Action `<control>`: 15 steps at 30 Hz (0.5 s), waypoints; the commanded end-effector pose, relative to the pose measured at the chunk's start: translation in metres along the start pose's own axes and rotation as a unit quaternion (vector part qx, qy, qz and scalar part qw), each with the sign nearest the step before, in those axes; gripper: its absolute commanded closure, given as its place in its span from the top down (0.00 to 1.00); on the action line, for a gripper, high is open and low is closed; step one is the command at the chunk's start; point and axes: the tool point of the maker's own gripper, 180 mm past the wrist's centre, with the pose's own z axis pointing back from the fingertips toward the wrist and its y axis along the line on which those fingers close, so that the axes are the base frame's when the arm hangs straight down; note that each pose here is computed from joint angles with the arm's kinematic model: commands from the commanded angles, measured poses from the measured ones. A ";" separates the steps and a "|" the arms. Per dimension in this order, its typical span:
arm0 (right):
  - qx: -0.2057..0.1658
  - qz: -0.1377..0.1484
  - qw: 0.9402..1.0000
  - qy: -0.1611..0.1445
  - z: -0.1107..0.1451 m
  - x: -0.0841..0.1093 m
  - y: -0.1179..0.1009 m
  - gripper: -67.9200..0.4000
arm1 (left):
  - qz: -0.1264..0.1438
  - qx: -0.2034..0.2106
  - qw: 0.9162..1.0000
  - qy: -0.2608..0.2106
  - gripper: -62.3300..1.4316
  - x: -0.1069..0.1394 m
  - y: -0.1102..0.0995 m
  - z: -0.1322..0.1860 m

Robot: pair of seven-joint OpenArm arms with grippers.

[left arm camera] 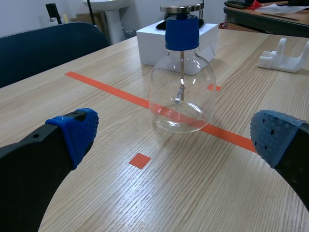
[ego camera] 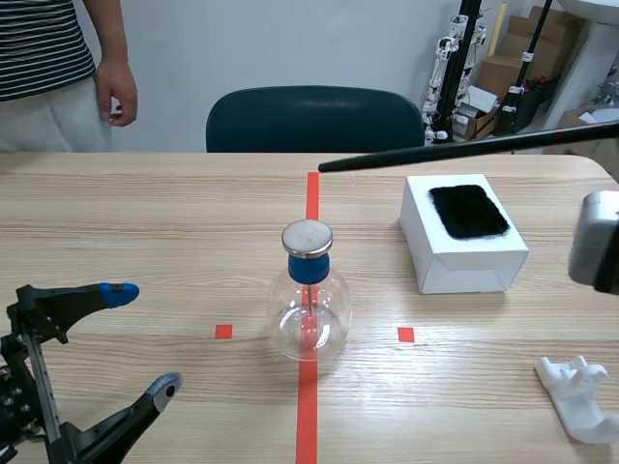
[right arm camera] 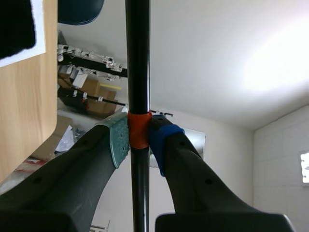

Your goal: Do the electroscope experiment. hold the rod still at the electroscope

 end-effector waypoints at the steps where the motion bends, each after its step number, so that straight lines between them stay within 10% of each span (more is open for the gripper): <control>1: -0.014 -0.003 1.000 0.007 0.005 -0.005 -0.012 0.01 | -0.007 0.004 1.000 -0.014 1.00 0.008 0.005 -0.001; 15: -0.020 -0.091 0.994 0.053 0.070 -0.048 -0.022 0.01 | -0.008 0.003 1.000 -0.013 1.00 0.007 0.005 -0.001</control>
